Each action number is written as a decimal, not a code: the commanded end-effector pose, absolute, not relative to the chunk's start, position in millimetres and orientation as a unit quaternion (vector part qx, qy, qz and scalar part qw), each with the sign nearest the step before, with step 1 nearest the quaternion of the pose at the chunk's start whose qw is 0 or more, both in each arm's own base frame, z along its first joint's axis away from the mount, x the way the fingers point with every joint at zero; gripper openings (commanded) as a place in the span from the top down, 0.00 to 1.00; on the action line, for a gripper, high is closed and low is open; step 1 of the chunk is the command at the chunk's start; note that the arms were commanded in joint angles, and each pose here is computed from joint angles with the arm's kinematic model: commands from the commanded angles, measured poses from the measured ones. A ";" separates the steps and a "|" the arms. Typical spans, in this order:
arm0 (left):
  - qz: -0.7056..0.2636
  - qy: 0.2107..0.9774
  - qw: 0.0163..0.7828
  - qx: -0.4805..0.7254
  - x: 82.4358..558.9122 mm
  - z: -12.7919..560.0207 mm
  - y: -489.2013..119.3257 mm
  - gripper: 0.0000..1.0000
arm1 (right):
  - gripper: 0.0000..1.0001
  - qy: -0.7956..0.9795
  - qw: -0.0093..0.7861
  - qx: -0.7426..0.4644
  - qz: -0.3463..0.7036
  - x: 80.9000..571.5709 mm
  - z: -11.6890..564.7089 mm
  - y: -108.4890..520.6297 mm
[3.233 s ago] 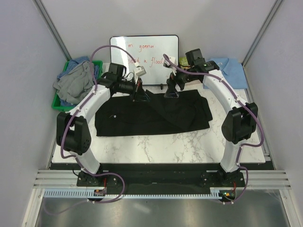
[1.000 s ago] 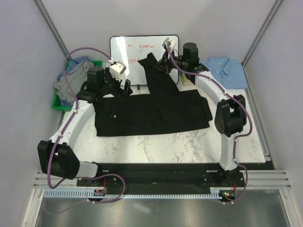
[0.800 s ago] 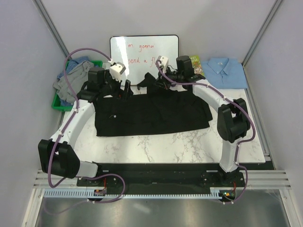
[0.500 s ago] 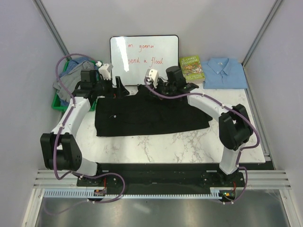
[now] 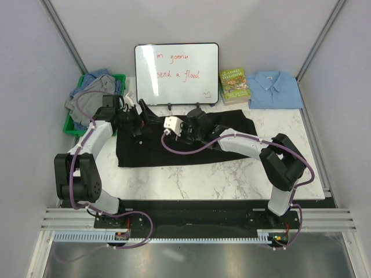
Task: Fold and stack the long sleeve shirts
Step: Fold the shirt
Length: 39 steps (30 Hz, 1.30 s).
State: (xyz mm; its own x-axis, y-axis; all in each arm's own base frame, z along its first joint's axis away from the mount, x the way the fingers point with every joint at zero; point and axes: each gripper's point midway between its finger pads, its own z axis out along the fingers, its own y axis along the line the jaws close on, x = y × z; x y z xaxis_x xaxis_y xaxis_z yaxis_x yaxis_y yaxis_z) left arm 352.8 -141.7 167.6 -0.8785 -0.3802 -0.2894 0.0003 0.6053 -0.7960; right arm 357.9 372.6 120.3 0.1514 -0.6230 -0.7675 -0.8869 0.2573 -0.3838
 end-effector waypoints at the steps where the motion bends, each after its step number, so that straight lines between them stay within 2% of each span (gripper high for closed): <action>1: -0.432 0.869 0.226 -0.084 339.9 175.8 -139.9 0.01 | 0.36 0.556 0.431 -0.690 0.168 302.2 127.6 369.7; 3: -0.416 0.880 0.227 -0.041 331.5 164.4 -136.5 0.01 | 0.32 0.539 0.414 -0.711 0.181 284.7 132.8 360.6; 4: -0.411 0.883 0.227 -0.020 328.5 162.2 -137.7 0.01 | 0.25 0.545 0.395 -0.717 0.183 278.0 130.1 352.4; 5: -0.398 0.890 0.222 -0.013 326.1 154.2 -135.7 0.01 | 0.23 0.556 0.391 -0.711 0.182 282.0 133.1 344.4; 7: -0.379 0.901 0.211 0.018 318.1 141.5 -135.9 0.07 | 0.20 0.583 0.376 -0.693 0.199 289.1 147.4 334.5; 11: -0.364 0.902 0.203 0.111 305.5 132.0 -154.2 0.17 | 0.20 0.674 0.335 -0.624 0.209 345.7 160.5 288.7; 12: -0.357 0.893 0.215 0.169 303.4 134.4 -159.9 0.18 | 0.22 0.700 0.309 -0.607 0.214 357.2 144.3 279.8; 13: -0.356 0.881 0.213 0.226 293.4 135.3 -179.6 0.20 | 0.23 0.715 0.300 -0.592 0.220 367.6 155.8 272.4; 14: -0.317 0.884 0.223 0.262 294.4 130.0 -181.8 0.21 | 0.25 0.749 0.276 -0.558 0.228 386.2 137.9 251.9; 15: -0.293 0.874 0.235 0.309 294.7 128.0 -186.3 0.22 | 0.28 0.761 0.286 -0.535 0.232 403.7 152.3 248.2; 17: -0.259 0.864 0.236 0.362 292.1 119.2 -197.5 0.27 | 0.31 0.804 0.240 -0.484 0.248 417.9 127.7 223.5; 22: -0.223 0.896 0.179 0.341 298.5 87.6 -194.5 0.48 | 0.41 0.850 0.221 -0.406 0.254 442.1 118.6 201.0; 25: -0.239 0.911 0.136 0.306 289.3 76.5 -197.5 0.51 | 0.44 0.862 0.203 -0.391 0.251 435.8 107.9 187.4; 32: -0.245 0.936 0.074 0.243 270.4 47.8 -191.0 0.52 | 0.52 0.882 0.152 -0.381 0.234 402.6 82.3 162.7; 36: -0.215 0.944 0.083 0.237 286.3 39.9 -182.7 0.45 | 0.57 0.894 0.117 -0.370 0.224 390.1 60.7 153.8; 39: -0.201 0.949 0.082 0.229 294.8 35.5 -178.2 0.44 | 0.60 0.898 0.105 -0.365 0.221 386.5 51.4 150.6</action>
